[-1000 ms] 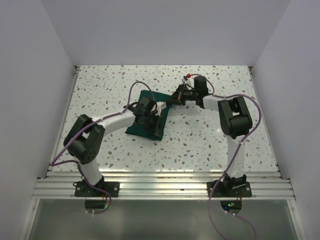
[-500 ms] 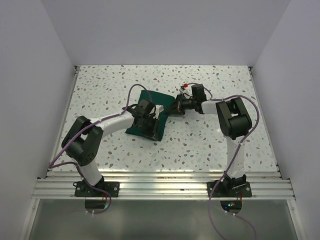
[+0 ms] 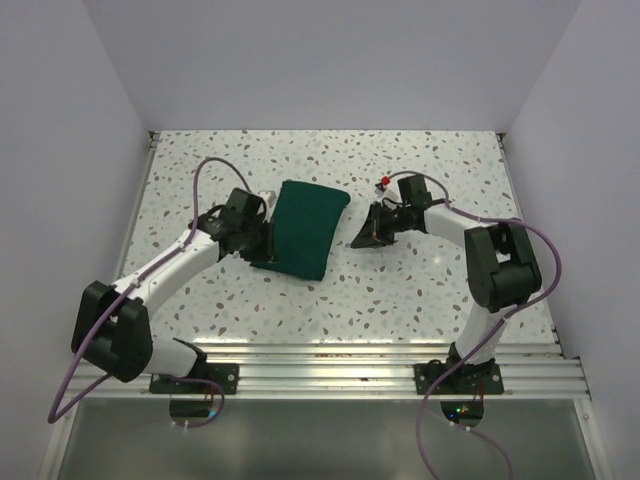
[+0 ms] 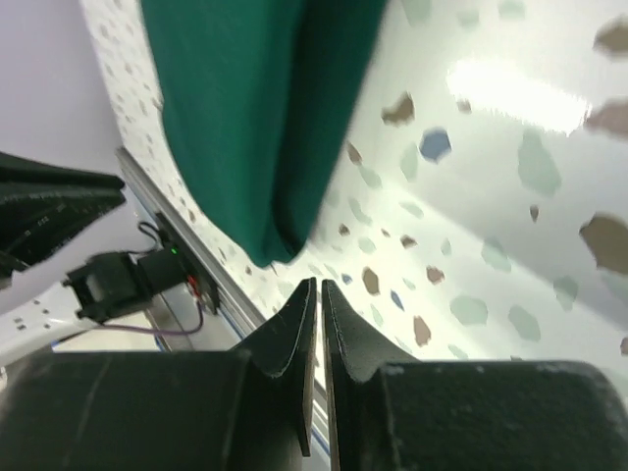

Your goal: Prepare the surgical pack

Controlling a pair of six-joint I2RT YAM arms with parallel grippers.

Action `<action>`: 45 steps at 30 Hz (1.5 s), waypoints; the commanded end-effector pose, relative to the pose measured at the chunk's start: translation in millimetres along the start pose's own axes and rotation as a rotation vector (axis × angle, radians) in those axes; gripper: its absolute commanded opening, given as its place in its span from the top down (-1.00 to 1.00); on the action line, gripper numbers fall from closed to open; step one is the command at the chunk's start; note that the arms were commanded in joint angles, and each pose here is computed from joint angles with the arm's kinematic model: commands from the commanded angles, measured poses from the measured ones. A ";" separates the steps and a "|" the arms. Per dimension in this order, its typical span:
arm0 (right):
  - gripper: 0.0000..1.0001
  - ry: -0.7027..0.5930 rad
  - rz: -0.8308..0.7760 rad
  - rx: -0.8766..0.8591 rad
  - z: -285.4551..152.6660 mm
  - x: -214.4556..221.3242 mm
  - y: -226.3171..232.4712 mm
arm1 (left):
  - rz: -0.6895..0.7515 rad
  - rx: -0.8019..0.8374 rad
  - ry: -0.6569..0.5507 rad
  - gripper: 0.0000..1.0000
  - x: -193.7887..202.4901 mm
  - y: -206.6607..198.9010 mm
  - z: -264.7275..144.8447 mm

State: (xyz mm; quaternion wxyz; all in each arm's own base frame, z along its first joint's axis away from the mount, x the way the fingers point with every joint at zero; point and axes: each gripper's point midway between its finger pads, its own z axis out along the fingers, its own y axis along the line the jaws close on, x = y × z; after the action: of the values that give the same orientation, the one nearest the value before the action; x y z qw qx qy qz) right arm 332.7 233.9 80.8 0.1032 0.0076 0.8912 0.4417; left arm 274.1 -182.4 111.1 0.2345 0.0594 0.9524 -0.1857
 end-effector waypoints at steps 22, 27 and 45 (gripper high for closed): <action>0.61 0.108 -0.085 0.136 115.3 39.4 26.4 | -0.172 -0.107 -0.093 0.20 28.5 28.9 -55.0; 0.37 0.087 -0.119 0.199 90.9 40.8 27.3 | -0.183 -0.097 -0.109 0.11 33.2 28.5 -61.8; -0.98 -0.067 -0.053 0.353 -40.1 102.8 -24.3 | -0.221 0.146 -0.133 -0.45 45.1 -4.9 -51.5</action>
State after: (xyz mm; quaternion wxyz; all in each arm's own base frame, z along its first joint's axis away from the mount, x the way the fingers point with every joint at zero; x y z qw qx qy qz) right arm 237.0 201.1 67.1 0.1425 0.0153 0.9512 0.2733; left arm 203.8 -149.2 115.2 0.2436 -0.0397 0.9430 -0.2233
